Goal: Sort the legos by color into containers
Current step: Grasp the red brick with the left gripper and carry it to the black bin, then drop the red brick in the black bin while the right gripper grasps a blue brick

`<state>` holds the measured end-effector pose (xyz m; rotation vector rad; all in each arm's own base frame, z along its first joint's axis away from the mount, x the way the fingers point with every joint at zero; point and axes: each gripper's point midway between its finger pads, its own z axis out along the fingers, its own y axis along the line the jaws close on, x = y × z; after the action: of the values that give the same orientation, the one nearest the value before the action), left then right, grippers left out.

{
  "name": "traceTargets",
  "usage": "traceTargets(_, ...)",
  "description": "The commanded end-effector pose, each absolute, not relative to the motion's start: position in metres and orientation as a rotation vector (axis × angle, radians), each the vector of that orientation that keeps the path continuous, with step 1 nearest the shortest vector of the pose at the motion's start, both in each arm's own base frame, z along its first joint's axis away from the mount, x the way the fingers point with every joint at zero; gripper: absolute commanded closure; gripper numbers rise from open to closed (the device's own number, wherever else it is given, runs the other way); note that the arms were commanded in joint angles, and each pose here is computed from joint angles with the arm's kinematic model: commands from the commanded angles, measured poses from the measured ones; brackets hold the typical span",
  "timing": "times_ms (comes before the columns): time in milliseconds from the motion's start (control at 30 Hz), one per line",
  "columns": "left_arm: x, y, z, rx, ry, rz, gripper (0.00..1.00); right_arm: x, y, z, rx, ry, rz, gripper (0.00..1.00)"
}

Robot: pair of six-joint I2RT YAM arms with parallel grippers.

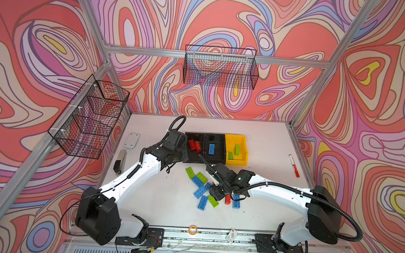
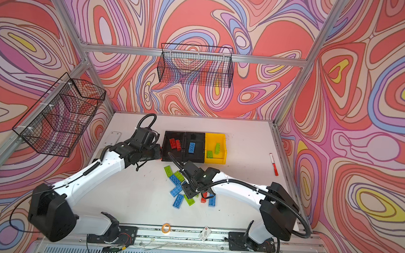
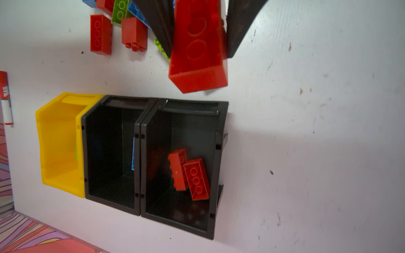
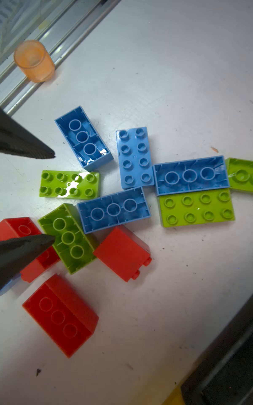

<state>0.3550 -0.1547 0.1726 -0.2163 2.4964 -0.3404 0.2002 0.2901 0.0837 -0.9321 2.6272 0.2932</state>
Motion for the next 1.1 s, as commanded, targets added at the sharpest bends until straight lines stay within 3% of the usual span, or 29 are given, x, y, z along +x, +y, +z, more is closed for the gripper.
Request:
traceTargets(0,0.379,-0.165,0.165,-0.071,2.543,-0.317,0.72,0.201,0.29,0.077,-0.939,2.617,0.227,0.4)
traceTargets(400,0.459,-0.195,0.138,0.038,2.586,-0.273,0.66,0.205,0.293,0.057,-0.826,2.615,0.237,0.42)
traceTargets(567,0.468,-0.189,0.134,0.017,2.595,-0.24,0.4,0.209,0.289,0.059,-0.814,2.611,0.198,0.42)
traceTargets(667,0.471,-0.182,0.145,0.004,2.574,-0.238,0.32,0.209,0.291,0.059,-0.816,2.609,0.206,0.41)
traceTargets(900,0.456,-0.155,0.192,-0.059,2.48,-0.223,0.3,0.211,0.295,0.053,-0.841,2.613,0.198,0.42)
traceTargets(1067,0.419,-0.122,0.214,-0.152,2.409,-0.231,0.3,0.213,0.293,0.043,-0.885,2.621,0.141,0.41)
